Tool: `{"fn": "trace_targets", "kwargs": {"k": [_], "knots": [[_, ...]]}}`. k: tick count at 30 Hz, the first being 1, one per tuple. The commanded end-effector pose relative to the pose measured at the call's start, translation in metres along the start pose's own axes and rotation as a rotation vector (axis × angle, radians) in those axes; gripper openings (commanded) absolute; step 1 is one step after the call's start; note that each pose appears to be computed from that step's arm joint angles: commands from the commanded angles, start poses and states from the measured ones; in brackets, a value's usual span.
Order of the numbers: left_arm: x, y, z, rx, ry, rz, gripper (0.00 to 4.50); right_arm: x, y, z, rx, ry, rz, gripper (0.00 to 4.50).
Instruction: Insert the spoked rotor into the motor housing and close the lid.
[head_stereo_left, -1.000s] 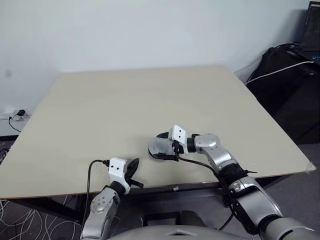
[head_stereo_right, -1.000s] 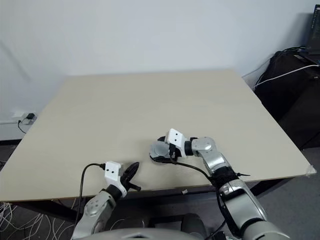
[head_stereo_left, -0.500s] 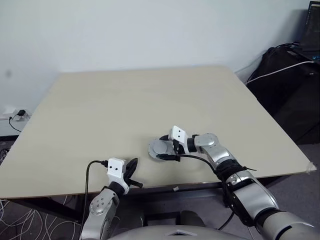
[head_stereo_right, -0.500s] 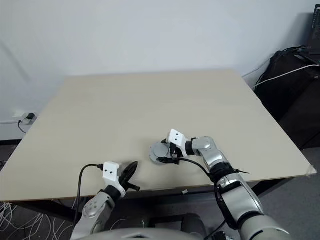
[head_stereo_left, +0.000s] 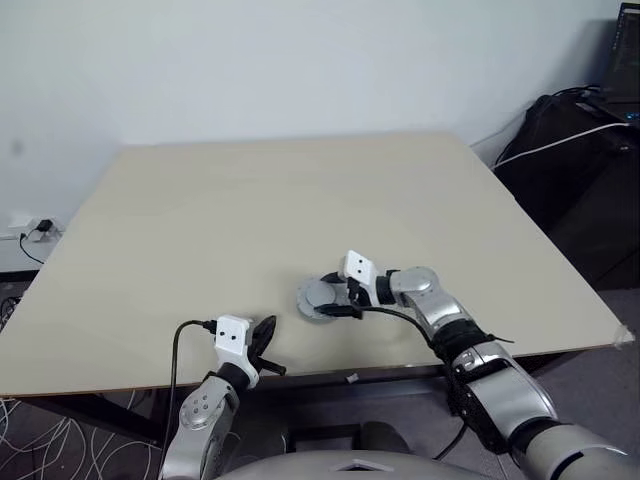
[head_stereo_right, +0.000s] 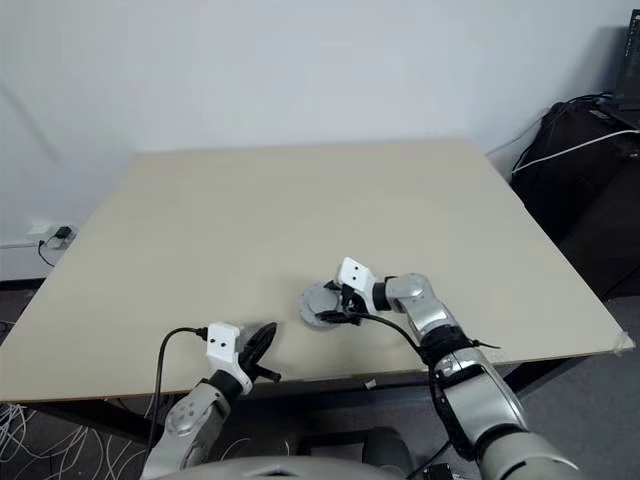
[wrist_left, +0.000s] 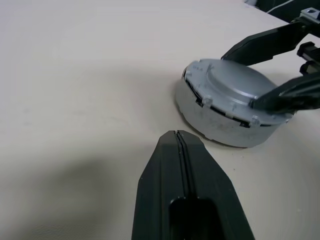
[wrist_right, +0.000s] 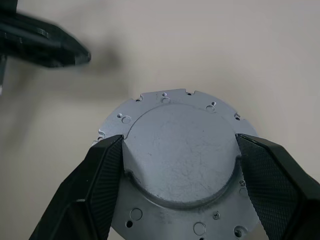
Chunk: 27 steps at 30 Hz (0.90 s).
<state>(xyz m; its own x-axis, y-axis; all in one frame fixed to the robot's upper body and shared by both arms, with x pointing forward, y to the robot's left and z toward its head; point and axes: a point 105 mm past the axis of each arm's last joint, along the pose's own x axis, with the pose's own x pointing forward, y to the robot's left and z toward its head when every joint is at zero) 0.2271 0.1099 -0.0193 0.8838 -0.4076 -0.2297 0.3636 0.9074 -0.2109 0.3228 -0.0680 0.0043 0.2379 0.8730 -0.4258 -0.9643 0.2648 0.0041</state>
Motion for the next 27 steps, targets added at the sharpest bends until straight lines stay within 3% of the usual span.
{"fn": "trace_targets", "kwargs": {"k": [1, 9, 18, 27], "knots": [[0.003, -0.005, 0.018, 0.024, -0.057, -0.028, 0.0, -0.001, 0.001, 0.024, 0.057, -0.132, -0.031, 3.26], [0.005, -0.006, 0.017, 0.022, -0.051, -0.042, 0.0, 0.005, 0.02, 0.01, 0.119, -0.083, -0.048, 3.26], [0.005, -0.005, 0.015, 0.014, -0.05, -0.037, 0.0, 0.013, 0.012, 0.002, 0.141, -0.02, -0.169, 3.26], [0.005, -0.005, 0.014, 0.012, -0.053, -0.035, 0.0, 0.012, 0.016, -0.008, 0.106, 0.041, -0.162, 3.26]]}}
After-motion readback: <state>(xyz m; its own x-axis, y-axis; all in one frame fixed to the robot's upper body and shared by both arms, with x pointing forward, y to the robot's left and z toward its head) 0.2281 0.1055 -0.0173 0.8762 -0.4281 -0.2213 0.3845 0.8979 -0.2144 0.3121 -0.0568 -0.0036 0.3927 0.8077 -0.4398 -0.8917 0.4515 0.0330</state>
